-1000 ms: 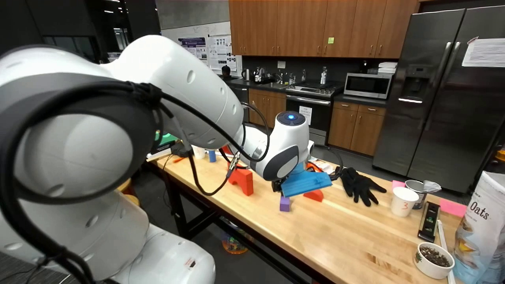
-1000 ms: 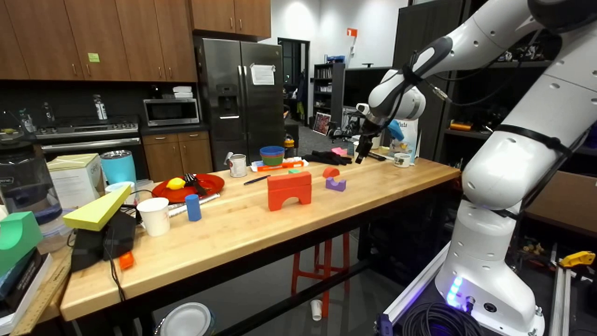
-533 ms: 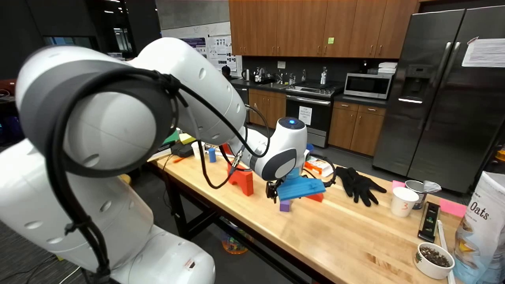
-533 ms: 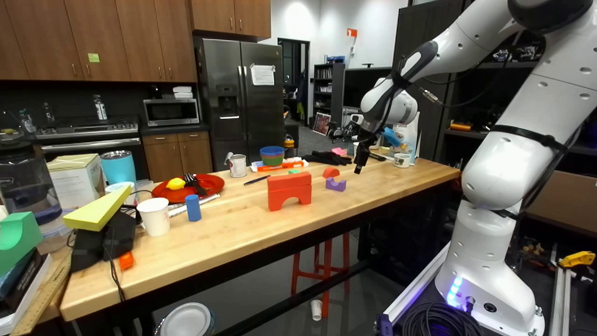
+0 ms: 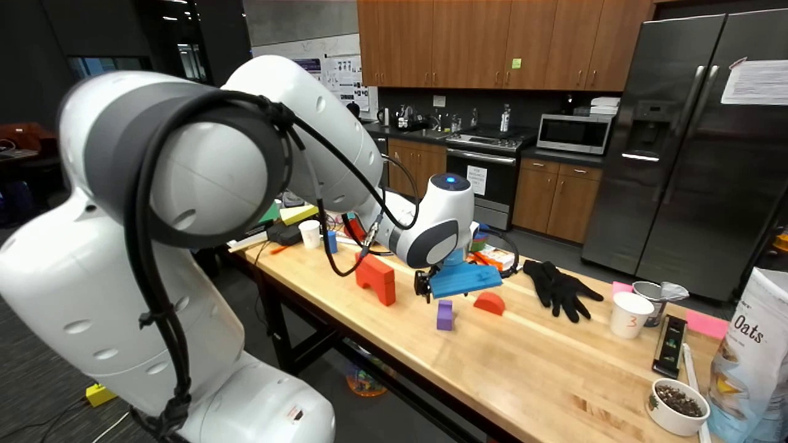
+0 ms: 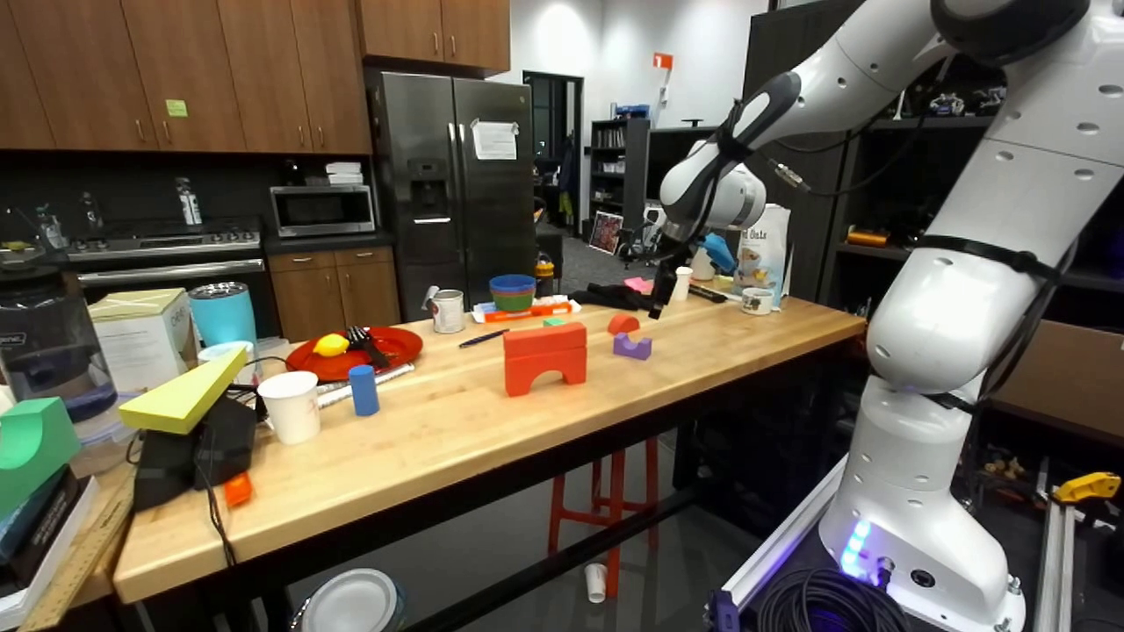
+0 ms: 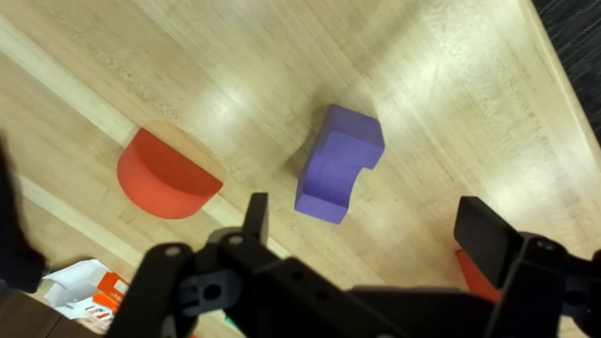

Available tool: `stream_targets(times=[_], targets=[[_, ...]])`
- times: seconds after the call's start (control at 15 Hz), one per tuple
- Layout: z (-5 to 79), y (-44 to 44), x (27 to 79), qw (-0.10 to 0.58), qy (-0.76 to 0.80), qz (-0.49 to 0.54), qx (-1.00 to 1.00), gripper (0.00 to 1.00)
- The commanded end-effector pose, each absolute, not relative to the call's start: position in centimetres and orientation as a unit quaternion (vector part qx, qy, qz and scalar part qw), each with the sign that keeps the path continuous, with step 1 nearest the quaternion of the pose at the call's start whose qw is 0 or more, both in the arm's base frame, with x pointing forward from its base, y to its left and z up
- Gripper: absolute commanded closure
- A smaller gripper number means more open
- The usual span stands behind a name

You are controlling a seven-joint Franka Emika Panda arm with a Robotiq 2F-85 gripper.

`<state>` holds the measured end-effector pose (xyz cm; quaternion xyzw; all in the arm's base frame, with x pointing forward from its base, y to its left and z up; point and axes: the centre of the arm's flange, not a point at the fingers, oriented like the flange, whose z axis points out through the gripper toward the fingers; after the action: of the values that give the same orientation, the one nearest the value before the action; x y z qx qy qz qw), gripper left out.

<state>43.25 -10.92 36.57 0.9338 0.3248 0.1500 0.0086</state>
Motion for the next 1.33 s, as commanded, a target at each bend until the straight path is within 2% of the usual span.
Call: stream_targets(times=[0.0, 0.07, 0.13, 0.53, 0.93, 1.27], targets=[[38.5, -12.3, 45.2, 0.051, 0.325, 0.146, 0.933, 0.0], [38.9, -12.7, 45.4, 0.066, 0.327, 0.142, 0.932, 0.0], [38.0, -12.0, 44.4, 0.043, 0.329, 0.148, 0.932, 0.0], [38.0, -11.9, 44.4, 0.044, 0.33, 0.145, 0.932, 0.0], [35.1, -11.4, 45.8, -0.037, 0.278, 0.142, 0.949, 0.0], [32.7, -11.5, 45.6, -0.064, 0.237, 0.121, 0.962, 0.0]])
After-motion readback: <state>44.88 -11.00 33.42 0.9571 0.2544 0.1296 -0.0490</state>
